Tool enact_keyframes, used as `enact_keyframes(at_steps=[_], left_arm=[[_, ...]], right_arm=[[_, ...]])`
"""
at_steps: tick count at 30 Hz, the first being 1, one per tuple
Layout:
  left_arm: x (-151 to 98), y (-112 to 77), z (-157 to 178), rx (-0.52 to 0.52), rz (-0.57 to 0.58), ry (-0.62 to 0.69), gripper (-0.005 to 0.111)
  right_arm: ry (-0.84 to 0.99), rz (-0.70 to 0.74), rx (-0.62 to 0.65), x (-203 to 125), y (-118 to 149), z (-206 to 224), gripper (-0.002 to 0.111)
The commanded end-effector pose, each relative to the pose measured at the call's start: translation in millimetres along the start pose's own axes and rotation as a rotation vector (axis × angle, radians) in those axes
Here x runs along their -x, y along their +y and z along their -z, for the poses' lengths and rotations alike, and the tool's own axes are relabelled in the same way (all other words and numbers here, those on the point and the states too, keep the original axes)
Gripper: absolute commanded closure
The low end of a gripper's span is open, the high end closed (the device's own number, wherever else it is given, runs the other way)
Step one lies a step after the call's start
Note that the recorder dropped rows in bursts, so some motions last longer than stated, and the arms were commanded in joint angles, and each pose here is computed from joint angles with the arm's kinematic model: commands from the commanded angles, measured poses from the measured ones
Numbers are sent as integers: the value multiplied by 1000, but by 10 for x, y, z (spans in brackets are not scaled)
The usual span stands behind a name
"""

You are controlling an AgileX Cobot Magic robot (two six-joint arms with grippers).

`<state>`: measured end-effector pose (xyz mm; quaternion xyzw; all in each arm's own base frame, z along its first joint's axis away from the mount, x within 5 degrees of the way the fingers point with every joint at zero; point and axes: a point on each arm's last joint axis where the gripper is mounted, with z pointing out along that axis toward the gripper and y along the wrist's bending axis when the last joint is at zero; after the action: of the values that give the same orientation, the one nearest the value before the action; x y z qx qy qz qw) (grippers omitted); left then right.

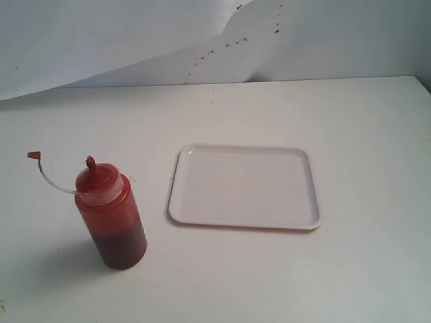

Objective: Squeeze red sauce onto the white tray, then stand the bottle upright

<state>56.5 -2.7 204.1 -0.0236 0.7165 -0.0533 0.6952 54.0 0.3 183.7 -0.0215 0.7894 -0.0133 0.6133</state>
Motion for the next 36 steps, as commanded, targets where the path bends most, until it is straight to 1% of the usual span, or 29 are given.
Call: enact_keyframes(at_steps=[1,4,5,6,8,13,15,18,20,22,26,28,31,33,36], left_arm=[[170,1,19,-8,82,-203,107],[302,13,57,-19,187,-355,107],[328,15,67,-27,224,-384,107],[351,13,76,-38,249,-412,107],[364,-3,22,-56,266,-399,107],[323,-111,-304,-136,119,-280,107],[228,-154,-466,-175,62,-185,107],[0,-156,-714,-181,-1,-11,107],[-137,-158,-839,-193,6,64,107],[-251,-168,-927,-215,4,111,107],[-498,-193,-1034,-267,-18,221,107],[-594,-210,-1052,-296,-16,271,107],[-721,-214,-1057,-310,-14,356,107],[-801,-205,-1043,-308,-22,427,107],[-850,-193,-1031,-299,-27,476,107]], right_arm=[[-4,6,-8,-6,-4,1,108],[-4,6,-8,-6,-4,1,108],[-4,6,-8,-6,-4,1,108],[-4,6,-8,-6,-4,1,108],[-4,6,-8,-6,-4,1,108],[-4,6,-8,-6,-4,1,108],[-4,6,-8,-6,-4,1,108],[-4,6,-8,-6,-4,1,108],[-4,6,-8,-6,-4,1,108],[-4,6,-8,-6,-4,1,108],[-4,6,-8,-6,-4,1,108],[-4,6,-8,-6,-4,1,108],[-4,6,-8,-6,-4,1,108],[-4,6,-8,-6,-4,1,108],[-4,6,-8,-6,-4,1,108]])
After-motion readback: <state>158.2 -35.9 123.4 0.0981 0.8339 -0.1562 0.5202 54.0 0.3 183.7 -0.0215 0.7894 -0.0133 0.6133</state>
